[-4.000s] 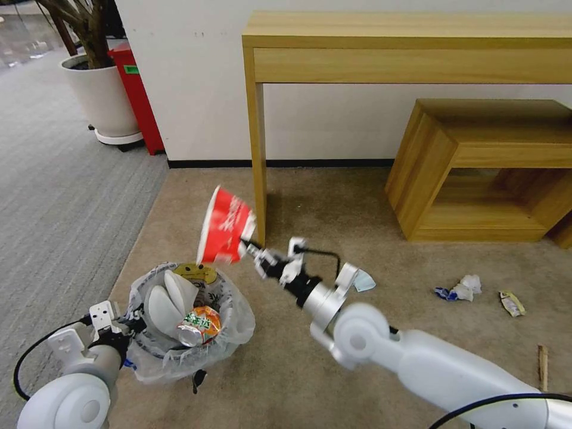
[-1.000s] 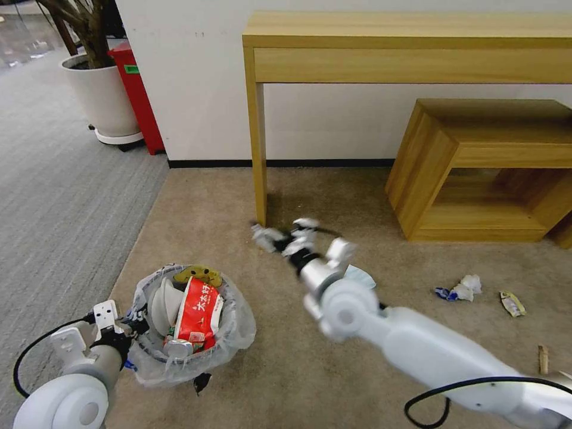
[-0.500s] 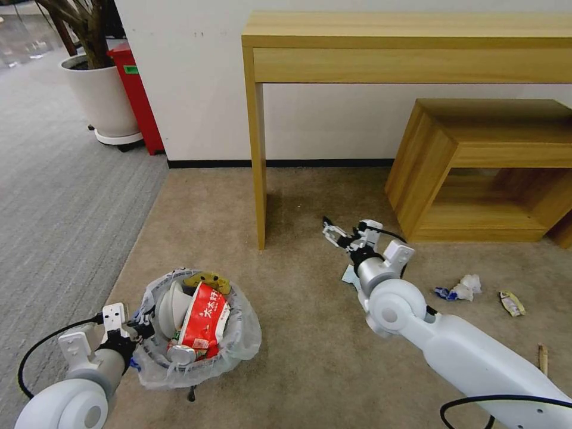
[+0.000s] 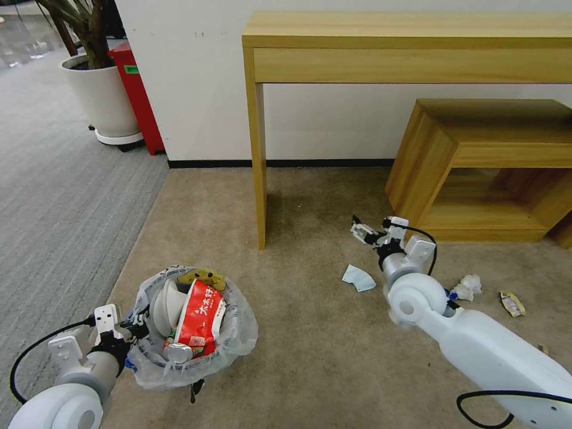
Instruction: Pick up the trash bin and place the garbage on the floor into it.
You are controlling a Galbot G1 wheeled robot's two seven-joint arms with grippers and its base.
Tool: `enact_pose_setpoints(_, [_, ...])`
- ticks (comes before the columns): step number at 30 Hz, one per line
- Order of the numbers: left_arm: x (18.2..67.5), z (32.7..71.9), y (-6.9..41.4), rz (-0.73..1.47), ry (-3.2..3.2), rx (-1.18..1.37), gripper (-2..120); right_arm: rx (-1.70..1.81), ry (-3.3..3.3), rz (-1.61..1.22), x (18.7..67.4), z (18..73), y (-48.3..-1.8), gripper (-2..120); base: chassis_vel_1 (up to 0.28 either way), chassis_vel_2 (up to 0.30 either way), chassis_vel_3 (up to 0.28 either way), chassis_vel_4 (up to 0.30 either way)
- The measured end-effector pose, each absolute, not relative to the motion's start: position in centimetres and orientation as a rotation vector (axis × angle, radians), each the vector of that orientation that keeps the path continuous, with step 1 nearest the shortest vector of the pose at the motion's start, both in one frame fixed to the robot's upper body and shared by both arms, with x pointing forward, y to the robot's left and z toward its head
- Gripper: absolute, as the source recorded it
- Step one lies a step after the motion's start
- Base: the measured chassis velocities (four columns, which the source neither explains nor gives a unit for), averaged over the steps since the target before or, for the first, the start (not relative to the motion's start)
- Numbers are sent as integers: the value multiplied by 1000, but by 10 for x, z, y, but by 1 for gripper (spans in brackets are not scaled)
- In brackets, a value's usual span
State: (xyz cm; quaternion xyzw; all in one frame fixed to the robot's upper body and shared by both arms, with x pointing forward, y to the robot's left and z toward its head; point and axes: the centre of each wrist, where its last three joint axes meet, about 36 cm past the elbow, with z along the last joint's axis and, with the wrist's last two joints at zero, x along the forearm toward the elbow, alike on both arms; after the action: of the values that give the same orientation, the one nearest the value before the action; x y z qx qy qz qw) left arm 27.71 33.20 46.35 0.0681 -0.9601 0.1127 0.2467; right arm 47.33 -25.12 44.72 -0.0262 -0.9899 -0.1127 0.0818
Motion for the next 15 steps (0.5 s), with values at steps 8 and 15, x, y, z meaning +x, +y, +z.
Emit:
enact_pose_setpoints(8, [277, 465, 335, 302, -2619, 192, 1, -77, -2994, -312, 473, 432, -258, 100, -26, -24, -16, -27])
enact_pose_setpoints(15, [278, 464, 337, 305, -2617, 195, 1, -68, -3016, -304, 475, 425, -259, 100, -76, -74, -68, -79])
